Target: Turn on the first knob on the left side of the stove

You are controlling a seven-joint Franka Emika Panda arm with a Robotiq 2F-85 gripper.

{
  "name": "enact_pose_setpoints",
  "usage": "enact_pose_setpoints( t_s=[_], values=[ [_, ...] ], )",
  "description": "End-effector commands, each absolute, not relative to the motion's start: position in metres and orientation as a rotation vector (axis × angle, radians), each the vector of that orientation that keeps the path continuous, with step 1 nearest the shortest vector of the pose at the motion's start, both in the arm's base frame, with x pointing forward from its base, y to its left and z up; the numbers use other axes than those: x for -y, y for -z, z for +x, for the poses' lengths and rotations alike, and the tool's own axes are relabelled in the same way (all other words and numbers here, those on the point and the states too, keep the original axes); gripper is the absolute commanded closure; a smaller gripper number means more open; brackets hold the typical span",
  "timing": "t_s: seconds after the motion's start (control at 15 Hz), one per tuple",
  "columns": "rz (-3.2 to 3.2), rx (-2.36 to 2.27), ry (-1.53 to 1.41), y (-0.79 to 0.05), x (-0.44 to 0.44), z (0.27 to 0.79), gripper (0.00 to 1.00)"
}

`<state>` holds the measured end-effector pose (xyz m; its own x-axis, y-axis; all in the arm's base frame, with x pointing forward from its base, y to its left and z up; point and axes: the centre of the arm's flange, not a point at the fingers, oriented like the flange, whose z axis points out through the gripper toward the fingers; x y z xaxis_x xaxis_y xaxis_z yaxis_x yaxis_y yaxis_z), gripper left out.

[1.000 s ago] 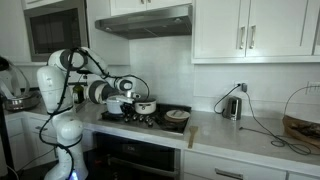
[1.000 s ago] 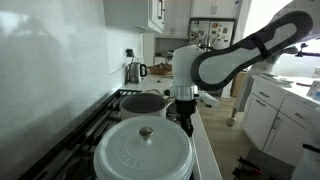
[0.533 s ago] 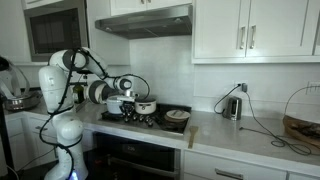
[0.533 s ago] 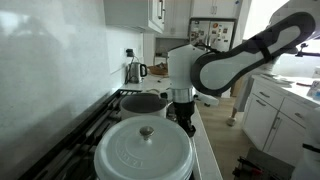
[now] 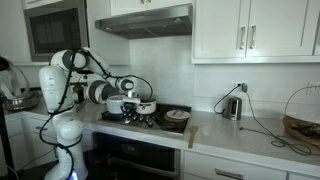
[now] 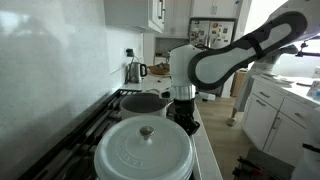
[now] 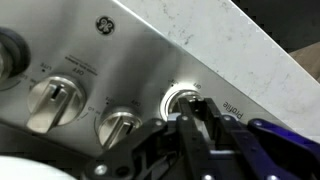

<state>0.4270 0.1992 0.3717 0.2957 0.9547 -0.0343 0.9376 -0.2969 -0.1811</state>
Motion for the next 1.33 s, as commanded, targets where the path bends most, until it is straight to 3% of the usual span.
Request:
enact_pose_setpoints(
  t_s=[0.0, 1.27],
  values=[
    [-2.27, 1.879, -0.274, -0.3441, -0.1885, 0.4377, 0.95],
    [-2.159, 1.984, -0.322, -0.3451, -0.1914, 0.4436, 0.95]
  ],
)
